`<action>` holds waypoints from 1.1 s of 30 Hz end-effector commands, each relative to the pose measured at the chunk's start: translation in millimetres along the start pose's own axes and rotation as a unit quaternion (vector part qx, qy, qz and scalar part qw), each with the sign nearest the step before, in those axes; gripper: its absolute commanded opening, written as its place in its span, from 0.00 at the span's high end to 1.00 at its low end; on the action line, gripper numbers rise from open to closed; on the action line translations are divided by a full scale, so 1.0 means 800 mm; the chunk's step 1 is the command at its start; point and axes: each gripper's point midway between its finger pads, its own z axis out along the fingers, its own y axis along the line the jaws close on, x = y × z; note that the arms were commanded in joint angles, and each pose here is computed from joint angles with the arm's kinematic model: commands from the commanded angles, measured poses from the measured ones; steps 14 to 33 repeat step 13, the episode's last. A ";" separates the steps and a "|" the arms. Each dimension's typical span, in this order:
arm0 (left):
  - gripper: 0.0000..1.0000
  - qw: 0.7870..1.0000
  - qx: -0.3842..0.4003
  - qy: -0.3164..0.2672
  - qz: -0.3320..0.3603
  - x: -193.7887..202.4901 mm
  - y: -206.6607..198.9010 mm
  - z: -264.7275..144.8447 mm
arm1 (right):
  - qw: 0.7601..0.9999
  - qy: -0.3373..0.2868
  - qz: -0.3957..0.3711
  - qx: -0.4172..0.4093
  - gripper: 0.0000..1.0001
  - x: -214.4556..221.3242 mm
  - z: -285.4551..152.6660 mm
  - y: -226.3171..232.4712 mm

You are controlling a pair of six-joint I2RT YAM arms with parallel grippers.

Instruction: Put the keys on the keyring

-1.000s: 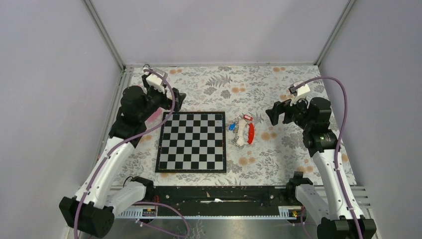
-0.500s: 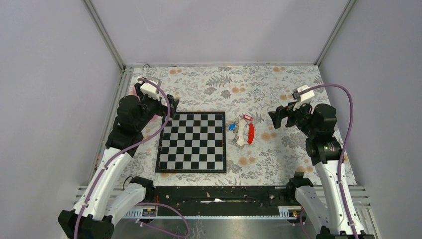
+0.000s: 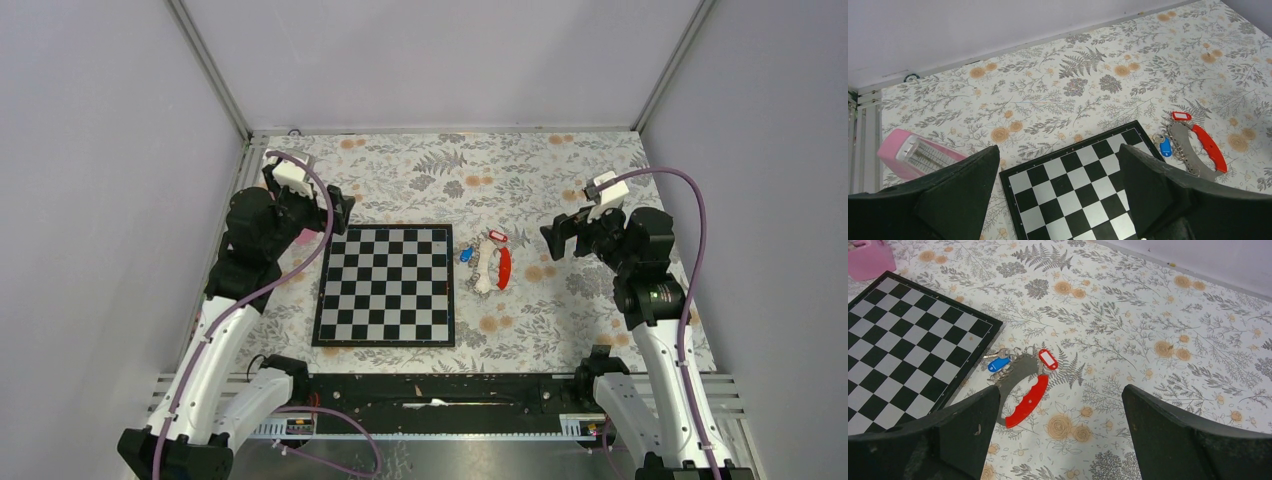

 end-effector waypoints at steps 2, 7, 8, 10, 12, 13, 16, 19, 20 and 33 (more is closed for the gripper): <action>0.01 1.000 0.012 -0.021 -0.006 -0.015 -0.004 -0.001 | 1.000 -0.004 -0.012 -0.009 0.01 -0.001 -0.005 0.005; 0.01 1.000 0.009 -0.018 -0.006 -0.011 -0.002 0.001 | 1.000 -0.003 -0.012 -0.005 0.01 0.001 -0.005 0.003; 0.01 1.000 0.011 -0.018 -0.007 -0.010 -0.002 0.001 | 1.000 -0.003 -0.011 -0.005 0.01 0.001 -0.005 0.003; 0.01 1.000 0.014 -0.016 -0.008 -0.007 -0.003 0.002 | 1.000 -0.003 -0.010 -0.007 0.01 0.002 -0.005 0.004; 0.01 1.000 0.018 -0.014 -0.009 -0.006 -0.004 0.002 | 1.000 -0.004 -0.010 -0.005 0.01 0.001 -0.005 0.003; 0.01 1.000 0.018 -0.013 -0.009 -0.006 -0.004 0.002 | 1.000 -0.003 -0.010 -0.004 0.01 0.000 -0.005 0.003; 0.01 1.000 0.018 -0.013 -0.009 -0.006 -0.004 0.002 | 1.000 -0.003 -0.010 -0.004 0.01 0.000 -0.005 0.003; 0.01 1.000 0.018 -0.013 -0.009 -0.006 -0.004 0.002 | 1.000 -0.003 -0.010 -0.004 0.01 0.000 -0.005 0.003; 0.01 1.000 0.018 -0.013 -0.009 -0.006 -0.004 0.002 | 1.000 -0.003 -0.010 -0.004 0.01 0.000 -0.005 0.003; 0.01 1.000 0.018 -0.013 -0.009 -0.006 -0.004 0.002 | 1.000 -0.003 -0.010 -0.004 0.01 0.000 -0.005 0.003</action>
